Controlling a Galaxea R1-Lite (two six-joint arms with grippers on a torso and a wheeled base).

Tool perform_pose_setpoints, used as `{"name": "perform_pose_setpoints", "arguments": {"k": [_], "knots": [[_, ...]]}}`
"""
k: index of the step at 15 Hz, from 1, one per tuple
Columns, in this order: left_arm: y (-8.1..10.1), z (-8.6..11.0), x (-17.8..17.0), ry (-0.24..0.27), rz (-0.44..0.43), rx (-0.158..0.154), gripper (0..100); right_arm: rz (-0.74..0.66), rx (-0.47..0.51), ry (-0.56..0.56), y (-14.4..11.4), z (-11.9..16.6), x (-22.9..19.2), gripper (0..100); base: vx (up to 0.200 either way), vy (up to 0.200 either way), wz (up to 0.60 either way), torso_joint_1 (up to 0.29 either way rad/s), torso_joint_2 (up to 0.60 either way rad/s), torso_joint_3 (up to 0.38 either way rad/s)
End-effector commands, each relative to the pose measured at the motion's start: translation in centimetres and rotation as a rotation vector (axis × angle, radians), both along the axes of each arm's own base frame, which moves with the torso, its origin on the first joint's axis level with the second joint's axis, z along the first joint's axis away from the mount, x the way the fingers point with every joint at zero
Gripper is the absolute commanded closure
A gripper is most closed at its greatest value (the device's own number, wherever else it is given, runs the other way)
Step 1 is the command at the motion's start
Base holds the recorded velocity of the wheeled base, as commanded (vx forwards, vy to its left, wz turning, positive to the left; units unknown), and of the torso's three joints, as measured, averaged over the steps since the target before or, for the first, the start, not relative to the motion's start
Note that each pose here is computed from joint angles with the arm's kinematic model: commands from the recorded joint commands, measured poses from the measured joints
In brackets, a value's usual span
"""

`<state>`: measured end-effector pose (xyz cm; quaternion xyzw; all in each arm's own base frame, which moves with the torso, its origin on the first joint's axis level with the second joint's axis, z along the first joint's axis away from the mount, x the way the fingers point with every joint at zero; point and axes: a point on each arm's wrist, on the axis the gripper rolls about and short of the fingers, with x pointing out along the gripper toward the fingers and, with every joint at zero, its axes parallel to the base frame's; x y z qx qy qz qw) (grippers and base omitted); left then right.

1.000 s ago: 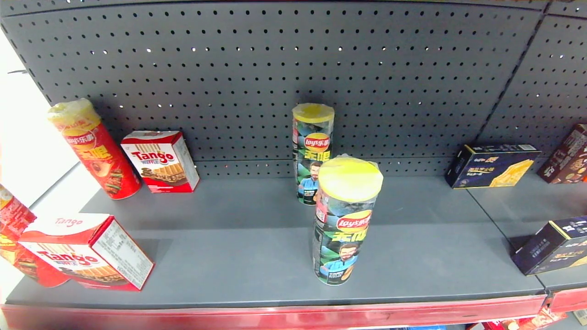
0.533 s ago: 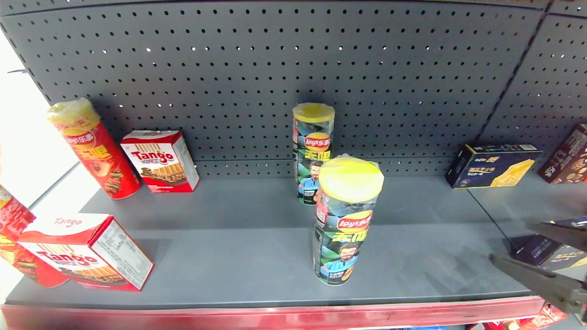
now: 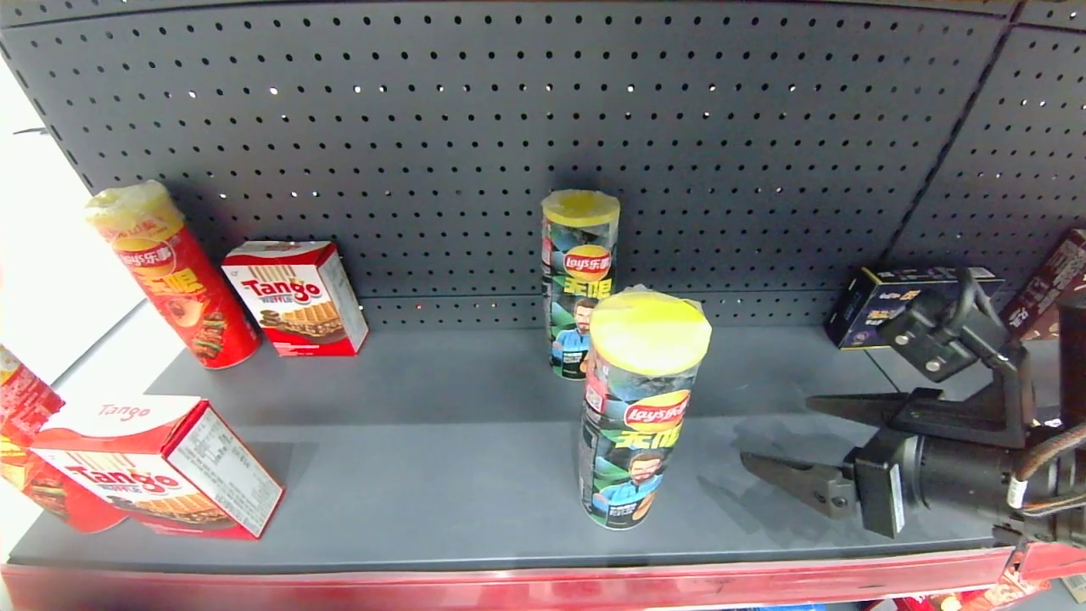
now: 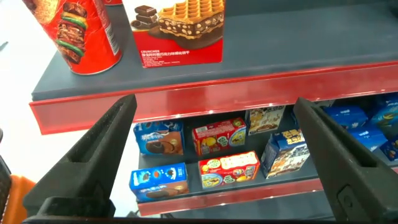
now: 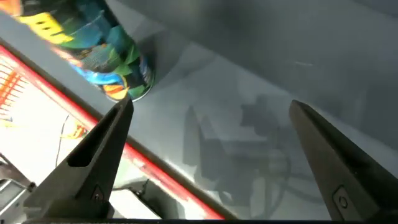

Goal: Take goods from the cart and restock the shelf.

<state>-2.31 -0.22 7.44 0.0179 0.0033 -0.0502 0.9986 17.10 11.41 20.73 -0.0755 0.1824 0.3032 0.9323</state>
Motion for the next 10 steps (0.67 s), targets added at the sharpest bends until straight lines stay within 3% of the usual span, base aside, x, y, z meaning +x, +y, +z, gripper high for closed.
{"name": "perform_pose_setpoints", "arguments": {"k": [1,10], "knots": [[0.0,0.0,0.0,0.002,0.000,0.001,0,0.003,-0.029,0.031,1.3,-0.7,1.3,0,0.000,0.000,0.00,0.000,0.00,0.000],[0.0,0.0,0.0,0.002,0.001,-0.001,0,0.003,-0.053,0.043,4.3,-0.9,4.5,0,0.000,0.000,0.00,0.000,0.00,0.000]]}}
